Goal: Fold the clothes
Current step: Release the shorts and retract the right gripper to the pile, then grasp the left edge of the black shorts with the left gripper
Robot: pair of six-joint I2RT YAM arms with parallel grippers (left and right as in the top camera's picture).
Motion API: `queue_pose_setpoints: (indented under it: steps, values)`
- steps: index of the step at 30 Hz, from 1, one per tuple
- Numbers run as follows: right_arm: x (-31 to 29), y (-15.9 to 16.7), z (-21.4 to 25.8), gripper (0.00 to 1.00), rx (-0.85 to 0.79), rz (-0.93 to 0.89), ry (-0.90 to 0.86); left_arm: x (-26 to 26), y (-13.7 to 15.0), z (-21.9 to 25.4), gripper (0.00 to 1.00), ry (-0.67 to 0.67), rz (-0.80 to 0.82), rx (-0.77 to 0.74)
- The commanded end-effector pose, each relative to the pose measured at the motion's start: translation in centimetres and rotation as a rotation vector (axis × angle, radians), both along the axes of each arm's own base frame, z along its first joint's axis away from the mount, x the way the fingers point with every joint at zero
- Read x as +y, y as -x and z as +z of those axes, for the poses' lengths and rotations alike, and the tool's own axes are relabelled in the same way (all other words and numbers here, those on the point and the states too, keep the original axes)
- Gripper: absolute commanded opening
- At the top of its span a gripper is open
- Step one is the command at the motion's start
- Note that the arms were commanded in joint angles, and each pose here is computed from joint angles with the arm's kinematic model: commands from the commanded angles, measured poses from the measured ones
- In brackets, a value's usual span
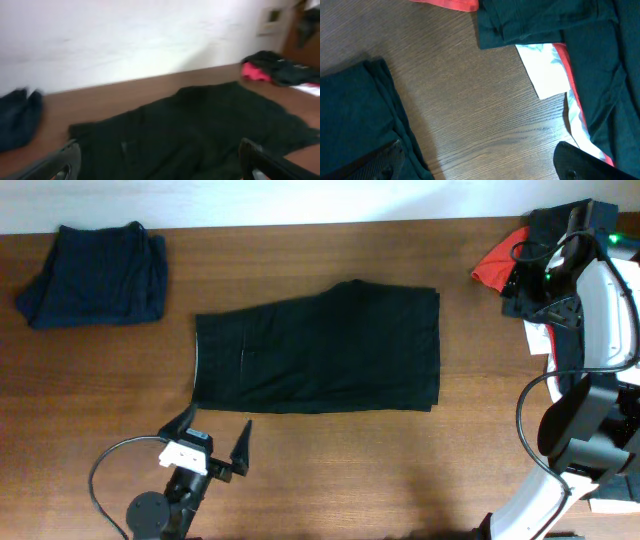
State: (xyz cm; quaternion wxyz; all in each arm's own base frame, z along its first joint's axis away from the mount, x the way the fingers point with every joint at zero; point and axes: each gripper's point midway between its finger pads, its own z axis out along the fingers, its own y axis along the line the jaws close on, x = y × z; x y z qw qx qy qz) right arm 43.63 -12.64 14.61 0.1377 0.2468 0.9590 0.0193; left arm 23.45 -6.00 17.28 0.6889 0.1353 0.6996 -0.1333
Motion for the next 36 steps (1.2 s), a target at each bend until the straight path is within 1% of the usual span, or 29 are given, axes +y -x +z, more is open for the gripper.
queue_pose_setpoints:
  steps: [1,2,3,5,6,8,10,11,12,13,14,15,16,18,20,23,25,27,28,31,32,33,35,36]
  values:
    - [-0.3,-0.1,0.8,0.99,-0.014,-0.005,0.016,-0.7,0.6,3.4,0.99,-0.012,-0.048,-0.105]
    - [-0.3,-0.1,0.8,0.99,-0.014,-0.005,0.016,0.9,0.2,4.8,0.99,-0.009,0.056,-0.084]
    - [-0.3,-0.1,0.8,0.99,-0.014,-0.005,0.016,2.3,-0.3,5.8,0.99,-0.019,0.143,-0.021]
    - [-0.3,-0.1,0.8,0.99,-0.014,-0.005,0.016,2.9,-1.9,6.7,0.99,-0.112,0.163,0.093]
    - [-0.3,-0.1,0.8,0.99,-0.014,-0.005,0.016,3.7,-3.1,6.8,0.99,-0.125,0.200,0.174]
    - [-0.3,-0.1,0.8,0.99,-0.014,-0.005,0.016,5.7,-7.2,5.9,0.99,-0.166,0.281,0.444]
    - [-0.3,-0.1,0.8,0.99,-0.014,-0.005,0.016,7.6,-10.5,4.1,0.99,-0.250,0.328,0.662]
    - [-0.3,-0.1,0.8,0.99,-0.014,-0.005,0.016,8.2,-12.1,2.6,0.99,-0.249,0.320,0.795]
    - [-0.3,-0.1,0.8,0.99,-0.014,-0.005,0.016,8.3,-13.9,0.8,0.99,-0.178,0.241,0.946]
    - [-0.3,-0.1,0.8,0.99,-0.014,-0.005,0.016,8.2,-14.7,-0.1,0.99,-0.095,0.174,1.014]
    - [-0.3,-0.1,0.8,0.99,-0.014,-0.005,0.016,8.1,-15.6,-1.0,0.99,0.027,0.086,1.063]
    - [-0.3,-0.1,0.8,0.99,-0.014,-0.005,0.016,7.9,-15.9,-1.8,0.99,0.137,0.012,1.085]
    - [-0.3,-0.1,0.8,0.99,-0.014,-0.005,0.016,7.9,-15.9,-3.0,0.99,0.188,-0.013,1.125]
    - [-0.3,-0.1,0.8,0.99,-0.014,-0.005,0.016,8.2,-16.0,-4.7,0.99,0.190,-0.003,1.169]
    - [-0.3,-0.1,0.8,0.99,-0.014,-0.005,0.016,9.6,-15.8,-7.2,0.99,0.136,0.073,1.233]
    - [-0.3,-0.1,0.8,0.99,-0.014,-0.005,0.016,10.3,-15.5,-11.5,0.99,0.158,0.085,1.339]
    - [-0.3,-0.1,0.8,0.99,-0.014,-0.005,0.016,10.1,-14.8,-14.7,0.99,0.184,0.071,1.427]
    - [-0.3,-0.1,0.8,0.99,-0.014,-0.005,0.016,8.9,-14.4,-16.3,0.98,0.232,-0.013,1.461]
    - [-0.3,-0.1,0.8,0.99,-0.014,-0.005,0.016,8.6,-14.2,-17.3,0.92,0.247,-0.026,1.487]
    - [-0.3,-0.1,0.8,0.99,-0.014,-0.005,0.016,7.1,-13.6,-19.2,0.89,0.302,-0.107,1.525]
    - [-0.3,-0.1,0.8,0.99,-0.014,-0.005,0.016,6.6,-13.4,-19.8,0.83,0.298,-0.119,1.543]
    - [-0.3,-0.1,0.8,0.99,-0.014,-0.005,0.016,6.1,-13.3,-19.9,0.80,0.290,-0.128,1.548]
    - [-0.3,-0.1,0.8,0.99,-0.014,-0.005,0.016,5.3,-13.4,-20.0,0.80,0.262,-0.145,1.547]
    - [-0.3,-0.1,0.8,0.99,-0.014,-0.005,0.016,5.0,-13.5,-20.2,0.77,0.230,-0.142,1.546]
